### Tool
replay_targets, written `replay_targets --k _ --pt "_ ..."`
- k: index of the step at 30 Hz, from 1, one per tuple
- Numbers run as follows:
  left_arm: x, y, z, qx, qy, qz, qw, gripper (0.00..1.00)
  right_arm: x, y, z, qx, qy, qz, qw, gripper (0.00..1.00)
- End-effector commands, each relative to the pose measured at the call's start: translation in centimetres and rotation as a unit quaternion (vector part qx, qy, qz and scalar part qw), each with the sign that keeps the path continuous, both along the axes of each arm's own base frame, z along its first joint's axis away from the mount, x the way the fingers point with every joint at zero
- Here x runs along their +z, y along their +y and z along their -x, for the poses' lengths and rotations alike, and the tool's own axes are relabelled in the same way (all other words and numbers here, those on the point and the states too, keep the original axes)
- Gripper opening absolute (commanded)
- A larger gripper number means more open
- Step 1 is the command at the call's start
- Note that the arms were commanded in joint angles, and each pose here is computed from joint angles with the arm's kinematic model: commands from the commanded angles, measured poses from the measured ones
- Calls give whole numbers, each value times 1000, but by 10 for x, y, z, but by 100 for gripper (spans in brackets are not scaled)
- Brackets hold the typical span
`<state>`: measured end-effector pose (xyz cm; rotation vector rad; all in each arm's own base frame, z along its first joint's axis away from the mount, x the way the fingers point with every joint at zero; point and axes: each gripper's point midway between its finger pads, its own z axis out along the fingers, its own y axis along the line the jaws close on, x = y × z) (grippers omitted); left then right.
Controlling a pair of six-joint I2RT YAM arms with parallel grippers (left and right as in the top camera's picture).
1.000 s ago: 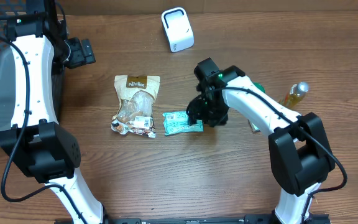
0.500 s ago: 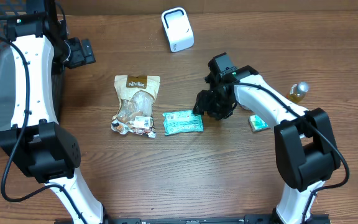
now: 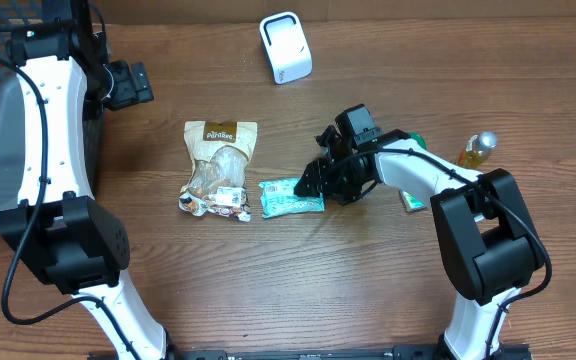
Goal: Scan the item barcode
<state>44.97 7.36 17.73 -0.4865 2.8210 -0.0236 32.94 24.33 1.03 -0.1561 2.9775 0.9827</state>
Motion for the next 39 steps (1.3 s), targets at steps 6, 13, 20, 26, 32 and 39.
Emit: replay_targets --k 6,13,20,26,32,39 --pt "6 0 -3 -10 -9 -2 1000 99 -38 -18 17 2 2 52 999 39" --pt "6 0 -3 -10 -9 -2 1000 99 -38 -17 10 0 -21 39 999 7" --pt "6 0 -3 -9 -9 -2 1000 100 36 -17 -10 39 -57 -94 993 4" --pt "6 0 -3 -9 -9 -2 1000 99 77 -31 -8 69 -112 -102 986 4" --pt "6 0 -3 -9 -9 -2 1000 100 85 -35 10 95 -107 -96 985 4" --pt "6 0 -3 -9 -9 -2 1000 100 85 -36 15 94 -93 -94 987 4"
